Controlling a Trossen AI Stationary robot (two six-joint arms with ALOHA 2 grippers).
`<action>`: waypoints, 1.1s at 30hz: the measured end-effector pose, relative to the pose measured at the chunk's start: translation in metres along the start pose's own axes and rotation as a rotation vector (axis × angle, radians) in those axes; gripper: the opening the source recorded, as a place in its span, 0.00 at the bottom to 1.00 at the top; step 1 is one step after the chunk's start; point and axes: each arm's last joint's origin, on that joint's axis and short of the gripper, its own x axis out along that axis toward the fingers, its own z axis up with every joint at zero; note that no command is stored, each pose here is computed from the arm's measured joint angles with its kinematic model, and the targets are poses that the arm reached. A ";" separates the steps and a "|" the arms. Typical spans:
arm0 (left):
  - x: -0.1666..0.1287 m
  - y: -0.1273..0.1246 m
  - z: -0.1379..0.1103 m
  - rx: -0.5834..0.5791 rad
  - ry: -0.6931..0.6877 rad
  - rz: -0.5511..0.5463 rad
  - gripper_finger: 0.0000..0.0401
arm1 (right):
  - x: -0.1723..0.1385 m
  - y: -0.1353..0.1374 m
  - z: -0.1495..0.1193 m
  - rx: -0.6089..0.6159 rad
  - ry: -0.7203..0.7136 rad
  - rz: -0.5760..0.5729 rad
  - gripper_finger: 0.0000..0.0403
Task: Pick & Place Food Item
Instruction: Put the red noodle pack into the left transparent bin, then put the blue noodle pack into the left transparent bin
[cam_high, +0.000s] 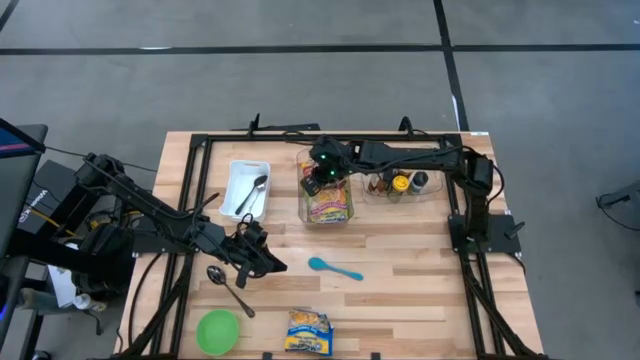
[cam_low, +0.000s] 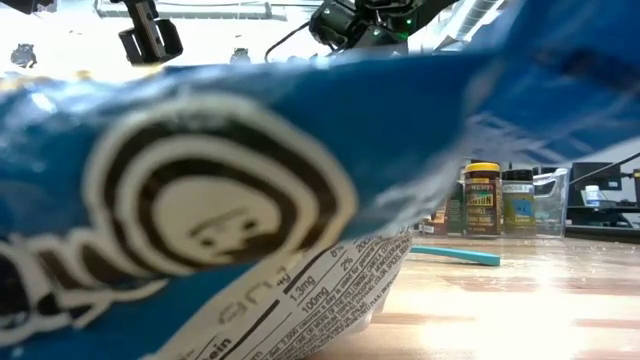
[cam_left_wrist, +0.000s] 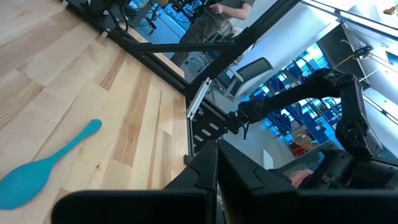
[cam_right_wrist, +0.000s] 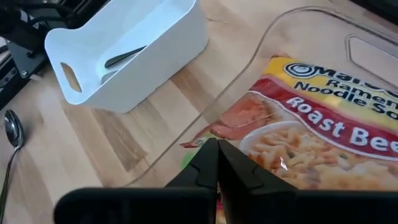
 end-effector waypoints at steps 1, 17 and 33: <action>0.000 0.000 0.000 0.000 0.000 0.000 0.00 | 0.000 0.000 0.000 0.000 0.000 0.000 0.00; 0.000 0.000 0.000 0.000 -0.001 0.001 0.00 | -0.061 0.002 0.002 -0.074 0.013 0.007 0.00; 0.000 0.000 0.000 0.000 -0.003 0.003 0.00 | -0.178 0.010 -0.019 -0.171 -0.019 0.066 0.00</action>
